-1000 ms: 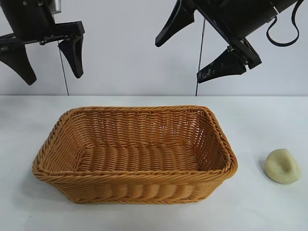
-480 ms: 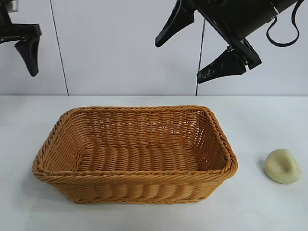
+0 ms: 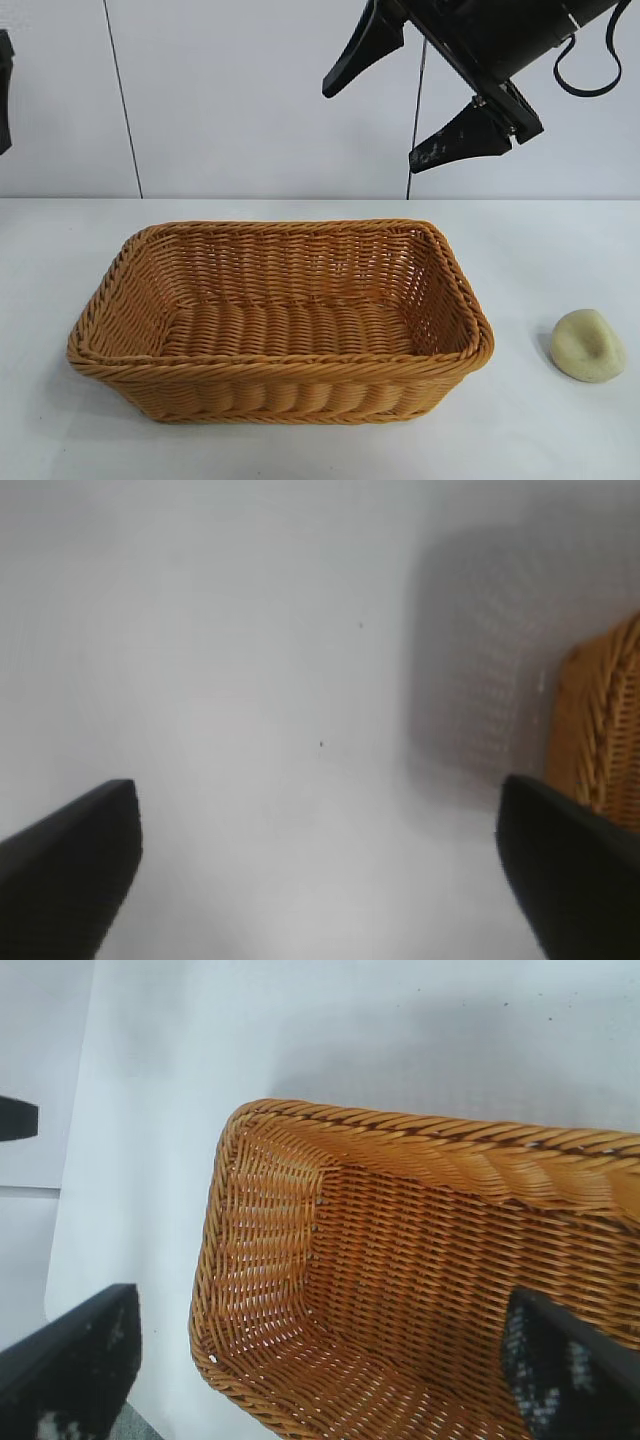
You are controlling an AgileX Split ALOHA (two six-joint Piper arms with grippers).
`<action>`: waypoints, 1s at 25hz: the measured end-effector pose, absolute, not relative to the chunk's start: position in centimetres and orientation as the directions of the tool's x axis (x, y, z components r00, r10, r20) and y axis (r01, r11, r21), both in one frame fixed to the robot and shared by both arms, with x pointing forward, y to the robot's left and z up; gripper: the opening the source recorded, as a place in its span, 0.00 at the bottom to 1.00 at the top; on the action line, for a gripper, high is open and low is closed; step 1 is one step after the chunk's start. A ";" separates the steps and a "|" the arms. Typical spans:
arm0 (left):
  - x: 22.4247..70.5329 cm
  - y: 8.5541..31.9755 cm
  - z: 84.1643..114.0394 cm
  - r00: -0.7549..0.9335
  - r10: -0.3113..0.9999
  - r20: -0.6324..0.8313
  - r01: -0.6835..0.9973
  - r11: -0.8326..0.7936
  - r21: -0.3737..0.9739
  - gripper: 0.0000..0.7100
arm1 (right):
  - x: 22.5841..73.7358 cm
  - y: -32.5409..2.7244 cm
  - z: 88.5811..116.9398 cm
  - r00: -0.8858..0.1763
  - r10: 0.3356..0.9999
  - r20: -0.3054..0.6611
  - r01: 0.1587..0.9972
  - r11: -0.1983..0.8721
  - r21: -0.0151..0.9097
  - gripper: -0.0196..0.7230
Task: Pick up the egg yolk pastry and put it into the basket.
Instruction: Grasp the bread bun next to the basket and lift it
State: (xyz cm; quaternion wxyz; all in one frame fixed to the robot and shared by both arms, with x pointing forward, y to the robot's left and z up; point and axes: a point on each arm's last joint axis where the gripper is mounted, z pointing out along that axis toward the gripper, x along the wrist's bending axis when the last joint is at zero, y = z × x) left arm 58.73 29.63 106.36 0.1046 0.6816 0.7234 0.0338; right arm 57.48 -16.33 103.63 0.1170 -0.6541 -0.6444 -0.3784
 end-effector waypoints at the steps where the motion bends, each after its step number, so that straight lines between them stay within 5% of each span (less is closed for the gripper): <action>1: 57.5 29.6 106.8 -0.047 0.993 -0.105 0.978 0.067 0.196 0.98 | 57.5 -16.3 103.6 -0.117 0.754 0.646 0.932 -0.142 0.335 0.96; 7: 49.6 29.7 108.2 -0.040 0.995 -0.087 0.974 0.059 0.220 0.98 | 57.5 -16.3 103.6 -0.117 0.754 0.646 0.932 -0.142 0.335 0.96; 12: 42.9 29.6 106.5 -0.042 0.995 -0.087 0.971 0.061 0.231 0.98 | 57.5 -16.3 103.6 -0.117 0.754 0.646 0.932 -0.142 0.335 0.96; 21: 33.7 29.7 102.8 -0.029 0.997 -0.075 0.911 0.057 0.408 0.98 | 57.5 -16.3 103.6 -0.116 0.754 0.646 0.932 -0.142 0.333 0.96; 25: 31.3 29.7 103.4 -0.015 0.997 -0.072 0.849 0.050 0.525 0.98 | 57.5 -16.3 103.6 -0.116 0.754 0.647 0.933 -0.141 0.332 0.96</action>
